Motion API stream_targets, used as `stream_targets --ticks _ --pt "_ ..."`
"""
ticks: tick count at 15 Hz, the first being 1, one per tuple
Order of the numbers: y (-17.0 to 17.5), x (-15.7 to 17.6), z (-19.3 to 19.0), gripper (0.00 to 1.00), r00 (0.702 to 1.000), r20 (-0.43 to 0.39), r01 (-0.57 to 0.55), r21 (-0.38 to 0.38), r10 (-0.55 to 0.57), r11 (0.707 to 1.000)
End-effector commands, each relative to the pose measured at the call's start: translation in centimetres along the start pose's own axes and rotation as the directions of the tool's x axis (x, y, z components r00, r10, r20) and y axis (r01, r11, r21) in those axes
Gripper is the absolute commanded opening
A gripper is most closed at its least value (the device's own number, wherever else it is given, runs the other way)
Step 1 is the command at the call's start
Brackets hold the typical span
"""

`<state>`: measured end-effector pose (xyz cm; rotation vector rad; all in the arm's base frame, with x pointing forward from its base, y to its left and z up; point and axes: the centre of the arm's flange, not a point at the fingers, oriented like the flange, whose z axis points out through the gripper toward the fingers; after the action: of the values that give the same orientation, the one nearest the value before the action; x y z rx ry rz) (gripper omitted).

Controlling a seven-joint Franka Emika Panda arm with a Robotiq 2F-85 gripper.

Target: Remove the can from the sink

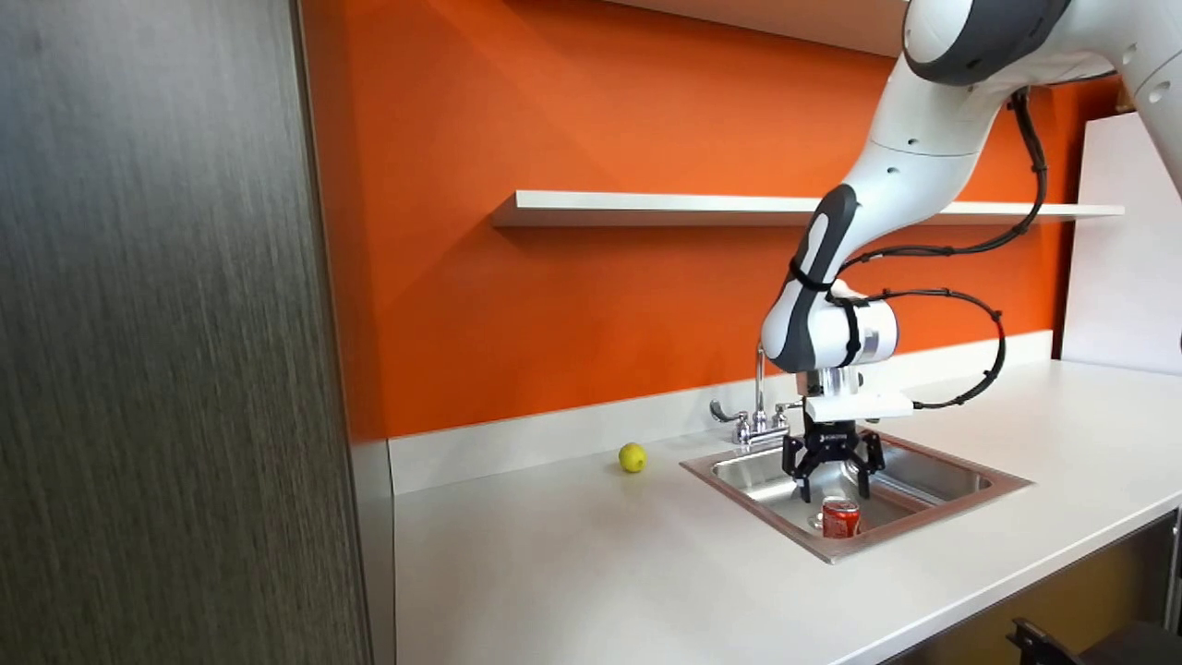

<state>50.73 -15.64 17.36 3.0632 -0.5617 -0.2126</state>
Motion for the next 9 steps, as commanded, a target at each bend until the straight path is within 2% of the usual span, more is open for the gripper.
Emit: stream_targets --ticks 1,9 --pt "0.7 1.6 0.9 1.00 0.999 0.005 -0.050 0.008 0.050 0.999" --pt "1.5 2.7 2.4 1.00 0.997 0.026 -0.077 0.003 0.076 0.997"
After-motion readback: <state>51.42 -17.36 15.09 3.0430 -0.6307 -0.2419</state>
